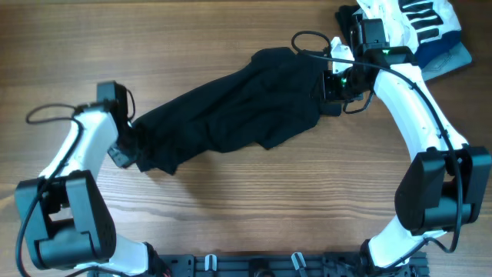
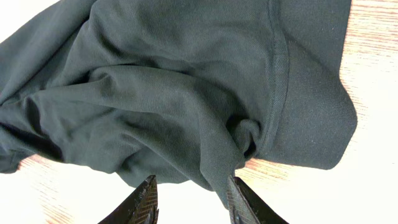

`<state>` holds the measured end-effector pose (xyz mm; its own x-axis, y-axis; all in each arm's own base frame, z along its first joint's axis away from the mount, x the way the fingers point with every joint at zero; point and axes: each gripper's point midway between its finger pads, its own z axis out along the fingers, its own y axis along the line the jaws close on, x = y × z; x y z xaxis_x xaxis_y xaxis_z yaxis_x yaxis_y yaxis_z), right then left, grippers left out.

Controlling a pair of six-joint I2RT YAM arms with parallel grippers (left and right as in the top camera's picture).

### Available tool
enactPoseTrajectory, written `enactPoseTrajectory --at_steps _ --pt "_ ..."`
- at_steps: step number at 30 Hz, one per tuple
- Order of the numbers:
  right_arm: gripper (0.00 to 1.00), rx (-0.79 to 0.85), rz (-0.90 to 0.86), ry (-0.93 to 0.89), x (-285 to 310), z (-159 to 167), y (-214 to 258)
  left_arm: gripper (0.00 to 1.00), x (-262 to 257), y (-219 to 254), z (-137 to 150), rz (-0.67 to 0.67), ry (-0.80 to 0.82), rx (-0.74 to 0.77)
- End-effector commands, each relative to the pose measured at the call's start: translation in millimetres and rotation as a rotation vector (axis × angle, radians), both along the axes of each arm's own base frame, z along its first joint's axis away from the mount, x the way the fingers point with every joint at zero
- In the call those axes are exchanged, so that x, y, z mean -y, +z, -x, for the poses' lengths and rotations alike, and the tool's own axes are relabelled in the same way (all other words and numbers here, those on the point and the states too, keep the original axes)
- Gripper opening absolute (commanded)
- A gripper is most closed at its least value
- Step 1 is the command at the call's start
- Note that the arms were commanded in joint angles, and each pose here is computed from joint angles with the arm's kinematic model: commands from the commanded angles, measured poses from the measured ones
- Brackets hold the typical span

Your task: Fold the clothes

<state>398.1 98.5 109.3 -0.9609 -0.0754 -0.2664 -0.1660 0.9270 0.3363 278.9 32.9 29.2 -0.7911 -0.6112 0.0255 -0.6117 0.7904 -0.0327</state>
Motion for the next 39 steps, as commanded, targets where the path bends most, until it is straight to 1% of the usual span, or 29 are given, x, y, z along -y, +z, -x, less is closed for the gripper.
enactPoseTrajectory --at_steps 1,4,5,7,10,14,16,19,21,22,25,28,29,31,34,36,38,39 --pt "0.36 -0.012 -0.013 0.024 -4.6 1.2 -4.6 0.04 -9.1 65.5 -46.7 -0.036 -0.053 0.119" --pt "0.36 -0.027 -0.063 0.039 -12.5 5.4 -1.8 0.04 -11.5 116.6 -68.7 -0.052 -0.085 0.200" --pt "0.36 -0.036 -0.093 0.049 -17.3 8.1 0.0 0.04 -10.7 142.4 -79.7 -0.064 -0.112 0.253" --pt "0.36 -0.045 -0.107 0.052 -19.4 10.2 0.8 0.04 -7.8 166.5 -89.6 -0.072 -0.122 0.308" --pt "0.40 -0.070 -0.106 0.056 -19.2 16.5 -0.4 0.04 3.3 194.0 -103.2 -0.093 -0.219 0.387" --pt "0.41 -0.117 -0.097 0.077 -18.0 29.5 -2.8 0.04 9.3 198.3 -109.3 -0.125 -0.254 0.409" --pt "0.44 -0.149 -0.091 0.105 -21.5 39.7 -3.9 0.04 6.7 202.9 -113.2 -0.146 -0.251 0.427" --pt "0.45 -0.191 -0.084 0.145 -35.1 54.8 -9.1 0.04 -4.1 218.5 -122.1 -0.194 -0.229 0.477" --pt "0.47 -0.218 -0.073 0.179 -48.9 67.7 -20.6 0.04 -12.3 228.6 -128.9 -0.208 -0.207 0.518" --pt "0.49 -0.237 -0.059 0.169 -51.5 73.0 -26.9 0.04 -16.0 231.1 -130.2 -0.213 -0.198 0.527" --pt "0.51 -0.268 -0.014 0.164 -59.4 88.6 -52.8 0.04 -27.5 232.4 -130.0 -0.221 -0.170 0.531" --pt "0.51 -0.227 -0.021 0.185 -71.2 89.9 -69.9 0.04 -33.0 232.4 -129.0 -0.225 -0.158 0.529" --pt "0.52 -0.169 -0.027 0.207 -79.5 83.4 -76.8 0.04 -32.8 232.4 -129.1 -0.224 -0.158 0.529" --pt "0.52 -0.117 -0.037 0.233 -90.6 78.4 -82.8 0.04 -32.1 232.3 -129.0 -0.223 -0.159 0.528" --pt "0.53 -0.095 -0.035 0.308 -108.4 82.4 -91.8 0.04 -30.5 231.0 -127.3 -0.213 -0.162 0.521" --pt "0.54 -0.096 -0.001 0.343 -115.4 87.5 -100.8 0.04 -30.3 230.2 -126.0 -0.212 -0.162 0.515" --pt "0.54 -0.095 0.053 0.333 -114.8 86.2 -112.3 0.04 -30.2 229.4 -124.6 -0.211 -0.163 0.509" --pt "0.55 -0.093 0.084 0.298 -110.8 82.2 -117.0 0.04 -30.1 229.0 -124.0 -0.210 -0.163 0.506"
